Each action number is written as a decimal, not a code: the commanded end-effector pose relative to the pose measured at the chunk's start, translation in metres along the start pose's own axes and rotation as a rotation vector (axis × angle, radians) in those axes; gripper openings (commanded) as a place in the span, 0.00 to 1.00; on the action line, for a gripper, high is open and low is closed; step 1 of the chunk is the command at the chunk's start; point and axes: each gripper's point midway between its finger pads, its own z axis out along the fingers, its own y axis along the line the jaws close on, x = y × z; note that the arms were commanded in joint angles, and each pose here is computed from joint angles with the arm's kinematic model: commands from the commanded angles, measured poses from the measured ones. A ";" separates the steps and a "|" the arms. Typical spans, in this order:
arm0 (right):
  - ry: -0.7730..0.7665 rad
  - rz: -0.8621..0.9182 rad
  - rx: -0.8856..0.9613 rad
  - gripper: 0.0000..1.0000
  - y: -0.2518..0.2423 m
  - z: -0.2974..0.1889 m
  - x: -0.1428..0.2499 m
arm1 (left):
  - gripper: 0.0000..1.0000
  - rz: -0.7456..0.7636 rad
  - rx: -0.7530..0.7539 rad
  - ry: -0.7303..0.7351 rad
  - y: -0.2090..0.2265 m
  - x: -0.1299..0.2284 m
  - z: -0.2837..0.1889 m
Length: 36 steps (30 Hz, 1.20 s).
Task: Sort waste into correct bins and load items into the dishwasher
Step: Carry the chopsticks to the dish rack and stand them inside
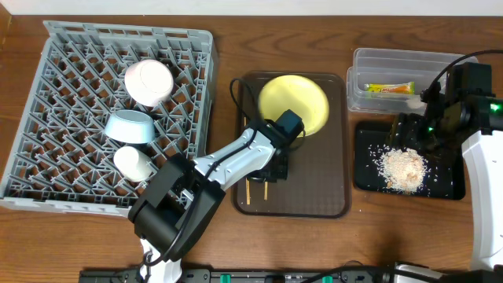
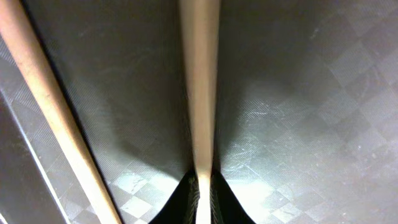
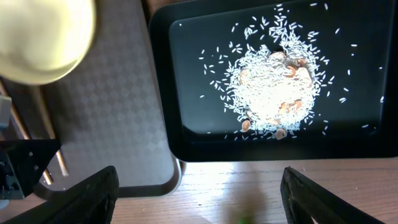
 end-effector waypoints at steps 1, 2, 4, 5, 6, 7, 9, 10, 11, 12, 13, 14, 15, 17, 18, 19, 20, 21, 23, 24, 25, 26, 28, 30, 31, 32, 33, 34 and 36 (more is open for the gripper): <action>-0.021 0.002 0.002 0.82 -0.003 -0.006 -0.002 | 0.08 -0.001 -0.051 0.049 0.010 0.009 0.019; -0.021 0.002 0.002 0.82 -0.003 -0.006 -0.001 | 0.08 -0.001 -0.051 0.049 0.010 0.009 0.019; -0.019 0.002 0.002 0.82 -0.003 -0.006 -0.001 | 0.08 -0.002 -0.051 0.049 0.010 0.009 0.019; -0.019 0.002 0.002 0.82 -0.003 -0.006 -0.001 | 0.08 -0.002 -0.051 0.049 0.010 0.008 0.019; -0.019 0.002 0.002 0.82 -0.003 -0.006 -0.001 | 0.08 -0.003 -0.050 0.048 0.010 0.008 0.019; -0.019 0.002 0.002 0.81 -0.003 -0.006 -0.001 | 0.08 -0.004 -0.050 0.047 0.011 0.008 0.019; -0.017 0.002 0.002 0.82 -0.003 -0.006 0.000 | 0.08 -0.014 -0.048 0.046 0.014 0.006 0.015; -0.016 0.002 0.003 0.82 -0.003 -0.006 0.000 | 0.08 -0.023 -0.043 0.038 0.016 0.004 0.008; -0.016 0.002 0.002 0.82 -0.003 -0.006 0.000 | 0.08 -0.024 -0.034 0.027 0.017 0.002 0.003; -0.016 0.002 0.003 0.82 -0.003 -0.006 0.000 | 0.08 -0.028 -0.023 0.012 0.018 -0.002 -0.003; -0.016 0.002 0.002 0.82 -0.003 -0.006 0.000 | 0.08 -0.035 -0.012 -0.002 0.019 -0.005 -0.010; -0.016 0.002 0.002 0.82 -0.003 -0.006 0.000 | 0.07 -0.044 0.001 -0.021 0.021 -0.008 -0.019; -0.016 0.002 0.002 0.82 -0.003 -0.006 0.000 | 0.07 -0.043 0.017 -0.044 0.022 -0.012 -0.028; -0.016 0.002 0.003 0.82 -0.003 -0.006 0.000 | 0.08 -0.012 0.049 -0.097 0.023 -0.020 -0.048; -0.016 0.001 0.003 0.81 -0.003 -0.006 0.000 | 0.07 0.011 0.064 -0.126 0.025 -0.024 -0.059; -0.016 0.002 0.003 0.81 -0.003 -0.006 0.000 | 0.07 0.035 0.075 -0.151 0.027 -0.026 -0.069; -0.016 0.002 0.003 0.82 -0.003 -0.006 0.000 | 0.08 0.054 0.083 -0.174 0.030 -0.029 -0.078; -0.017 0.002 0.003 0.81 -0.003 -0.006 0.000 | 0.07 0.067 0.093 -0.202 0.035 -0.031 -0.090; -0.016 0.002 0.003 0.82 -0.003 -0.006 0.000 | 0.08 0.089 0.105 -0.250 0.045 -0.036 -0.108; -0.016 0.002 0.003 0.82 -0.003 -0.006 0.000 | 0.08 0.109 0.105 -0.279 0.055 -0.039 -0.120; -0.016 0.002 0.003 0.82 -0.003 -0.006 0.000 | 0.08 0.118 0.102 -0.295 0.063 -0.040 -0.128; -0.016 0.002 0.003 0.82 -0.003 -0.006 0.000 | 0.08 0.120 0.096 -0.309 0.073 -0.042 -0.134; -0.016 0.002 0.003 0.82 -0.003 -0.006 0.000 | 0.08 0.103 0.076 -0.329 0.102 -0.045 -0.146; -0.016 0.002 0.003 0.82 -0.003 -0.006 0.000 | 0.08 0.070 0.059 -0.337 0.126 -0.047 -0.152; -0.016 0.002 0.003 0.82 -0.003 -0.006 0.000 | 0.08 0.060 0.051 -0.336 0.136 -0.047 -0.154; -0.016 0.002 0.003 0.81 -0.003 -0.006 0.000 | 0.08 0.057 0.041 -0.334 0.146 -0.047 -0.155; -0.016 0.002 0.003 0.81 -0.003 -0.006 0.000 | 0.08 0.053 0.034 -0.330 0.154 -0.047 -0.155; -0.016 0.002 0.003 0.82 -0.003 -0.006 0.000 | 0.08 0.049 0.028 -0.325 0.160 -0.047 -0.155; -0.016 0.002 0.003 0.82 -0.003 -0.006 0.000 | 0.08 0.056 0.018 -0.313 0.169 -0.048 -0.152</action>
